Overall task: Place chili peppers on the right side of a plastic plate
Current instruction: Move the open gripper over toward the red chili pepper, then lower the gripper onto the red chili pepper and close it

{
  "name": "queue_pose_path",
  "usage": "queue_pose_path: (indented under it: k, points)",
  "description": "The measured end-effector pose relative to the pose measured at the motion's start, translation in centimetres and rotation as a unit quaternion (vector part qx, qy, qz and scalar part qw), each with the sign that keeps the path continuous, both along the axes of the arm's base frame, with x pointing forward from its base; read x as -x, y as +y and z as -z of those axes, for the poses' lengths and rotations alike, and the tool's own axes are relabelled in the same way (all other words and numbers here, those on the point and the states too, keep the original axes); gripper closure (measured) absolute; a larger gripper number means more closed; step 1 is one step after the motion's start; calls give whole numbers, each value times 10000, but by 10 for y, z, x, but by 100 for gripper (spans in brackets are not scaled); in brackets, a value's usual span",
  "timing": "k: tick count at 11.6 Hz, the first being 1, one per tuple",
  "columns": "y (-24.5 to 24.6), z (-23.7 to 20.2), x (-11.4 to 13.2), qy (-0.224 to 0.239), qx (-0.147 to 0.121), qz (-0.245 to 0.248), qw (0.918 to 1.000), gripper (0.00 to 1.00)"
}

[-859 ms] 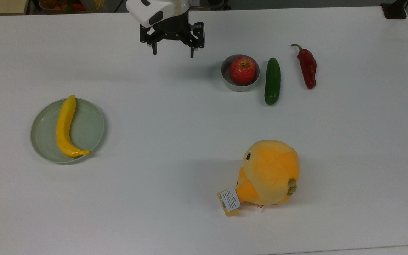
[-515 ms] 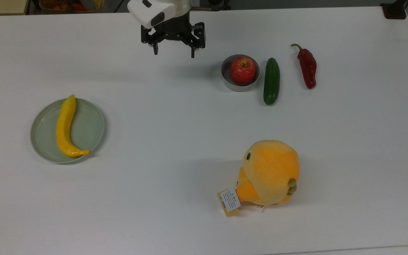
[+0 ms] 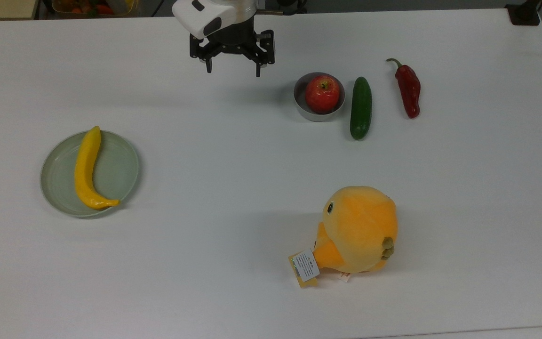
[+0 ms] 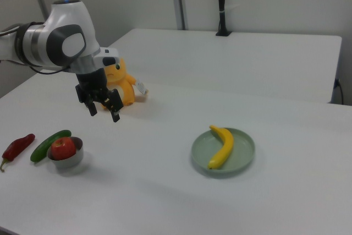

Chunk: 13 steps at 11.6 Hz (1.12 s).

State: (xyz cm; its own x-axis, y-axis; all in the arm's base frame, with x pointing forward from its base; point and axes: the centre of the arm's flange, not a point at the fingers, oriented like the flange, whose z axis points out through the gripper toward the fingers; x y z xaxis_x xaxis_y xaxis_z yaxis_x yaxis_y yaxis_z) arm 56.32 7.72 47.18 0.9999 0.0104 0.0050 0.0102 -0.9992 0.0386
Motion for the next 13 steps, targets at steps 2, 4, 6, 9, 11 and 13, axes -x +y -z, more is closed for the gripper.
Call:
queue_pose_path:
  k: [2, 4, 6, 9, 11, 13]
  points:
    - [18, 0, 3, 1, -31, -29, 10000, 0]
    - [53, 1, 10, 3, -52, -27, 10000, 0]
    - [81, 2, 11, 8, -146, 185, 9997, 0]
    - [131, 5, 7, 20, -283, 352, 9990, 0]
    - [179, 13, 15, 82, -337, 388, 9986, 0]
    - [232, 21, 34, 189, -407, 278, 9986, 0]
